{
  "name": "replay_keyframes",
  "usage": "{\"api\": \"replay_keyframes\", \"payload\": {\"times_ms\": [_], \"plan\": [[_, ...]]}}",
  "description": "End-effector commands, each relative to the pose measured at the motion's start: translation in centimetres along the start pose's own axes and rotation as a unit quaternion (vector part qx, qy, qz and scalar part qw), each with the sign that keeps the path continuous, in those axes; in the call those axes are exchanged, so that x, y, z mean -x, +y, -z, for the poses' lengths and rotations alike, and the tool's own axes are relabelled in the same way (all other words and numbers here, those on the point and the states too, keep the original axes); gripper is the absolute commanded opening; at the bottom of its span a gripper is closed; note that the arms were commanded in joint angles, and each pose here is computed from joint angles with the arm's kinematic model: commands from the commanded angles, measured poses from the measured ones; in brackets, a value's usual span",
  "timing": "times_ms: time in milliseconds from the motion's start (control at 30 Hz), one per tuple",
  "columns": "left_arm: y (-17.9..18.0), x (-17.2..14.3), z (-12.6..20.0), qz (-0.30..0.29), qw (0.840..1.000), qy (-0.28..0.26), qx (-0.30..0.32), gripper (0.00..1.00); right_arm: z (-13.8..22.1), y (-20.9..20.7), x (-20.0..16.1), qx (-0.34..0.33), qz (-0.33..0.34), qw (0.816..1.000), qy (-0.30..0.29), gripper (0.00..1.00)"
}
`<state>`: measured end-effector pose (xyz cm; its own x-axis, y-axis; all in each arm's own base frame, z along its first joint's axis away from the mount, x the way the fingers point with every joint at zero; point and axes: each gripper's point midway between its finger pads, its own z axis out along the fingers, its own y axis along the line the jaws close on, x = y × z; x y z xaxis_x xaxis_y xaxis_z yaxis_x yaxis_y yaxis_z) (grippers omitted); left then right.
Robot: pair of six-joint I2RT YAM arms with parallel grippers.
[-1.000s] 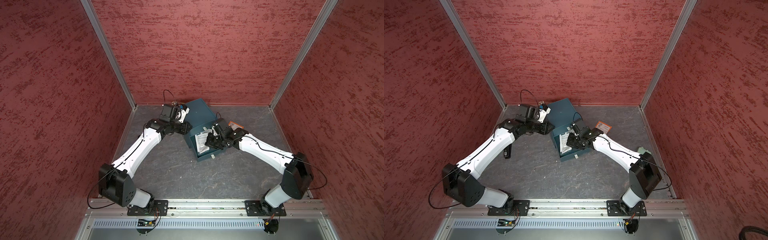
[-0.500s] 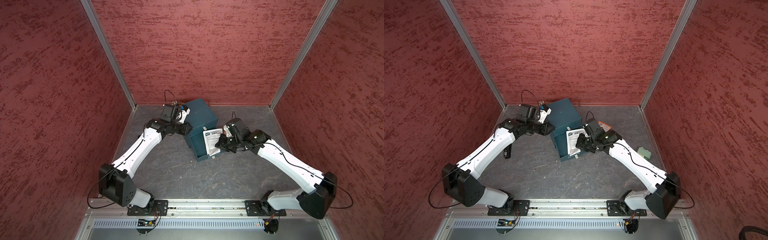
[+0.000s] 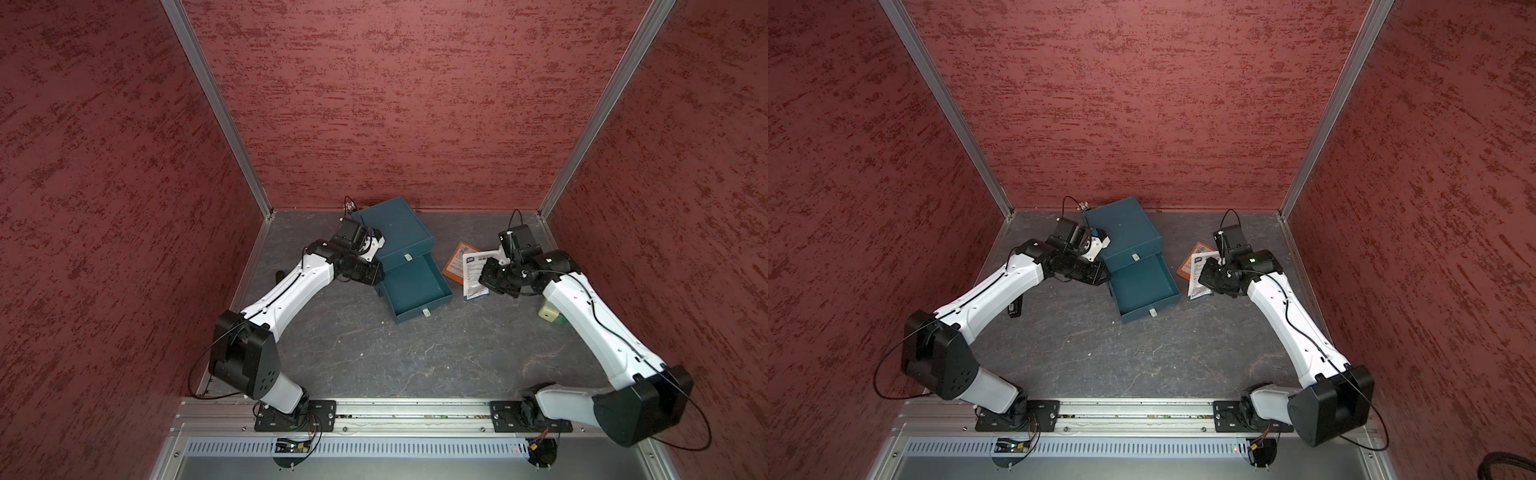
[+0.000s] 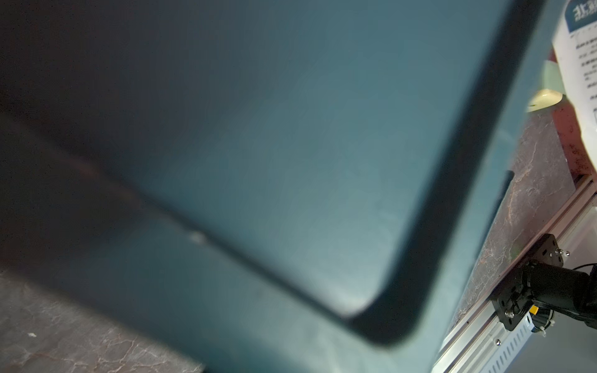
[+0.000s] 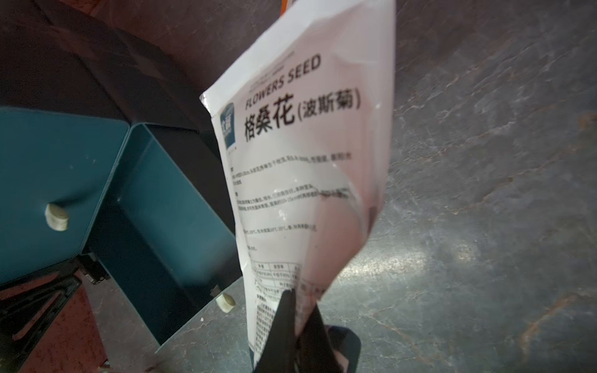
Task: Take the seed bags out of the drawer
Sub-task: Place the seed packet at the center of the board.
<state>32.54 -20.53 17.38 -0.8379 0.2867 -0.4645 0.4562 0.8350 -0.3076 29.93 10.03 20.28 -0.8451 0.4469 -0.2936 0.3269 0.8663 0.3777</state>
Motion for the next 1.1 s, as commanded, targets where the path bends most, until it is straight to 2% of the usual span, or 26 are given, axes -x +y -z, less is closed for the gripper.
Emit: {"api": "replay_keyframes", "payload": {"times_ms": [0,267,333,433,567,833,1067], "plan": [[-0.4,0.0,0.6,-0.013,1.000,-0.003,-0.001,0.38,-0.8,-1.7,2.1,-0.024,0.007,0.999,-0.027,0.01],[-2.6,1.2,3.0,-0.040,0.996,-0.061,-0.045,0.40,-3.7,-4.9,3.6,-0.039,-0.027,0.999,-0.027,0.01],[-2.9,1.2,3.7,-0.046,0.995,-0.077,-0.050,0.45,-4.2,-5.5,3.8,-0.043,-0.030,0.998,-0.027,0.01],[-3.2,0.9,4.5,-0.050,0.993,-0.092,-0.052,0.59,-5.1,-6.5,4.3,-0.051,-0.041,0.997,-0.031,0.02],[-3.3,0.7,5.5,-0.054,0.991,-0.112,-0.048,0.72,-6.6,-7.8,4.9,-0.062,-0.054,0.996,-0.028,0.04],[-3.3,2.7,8.6,-0.054,0.984,-0.166,-0.042,0.86,-9.6,-11.1,5.4,-0.090,-0.078,0.993,-0.011,0.06],[-1.9,5.2,10.1,-0.021,0.979,-0.200,-0.030,0.96,-11.8,-12.4,4.3,-0.105,-0.080,0.991,0.017,0.13]]}}
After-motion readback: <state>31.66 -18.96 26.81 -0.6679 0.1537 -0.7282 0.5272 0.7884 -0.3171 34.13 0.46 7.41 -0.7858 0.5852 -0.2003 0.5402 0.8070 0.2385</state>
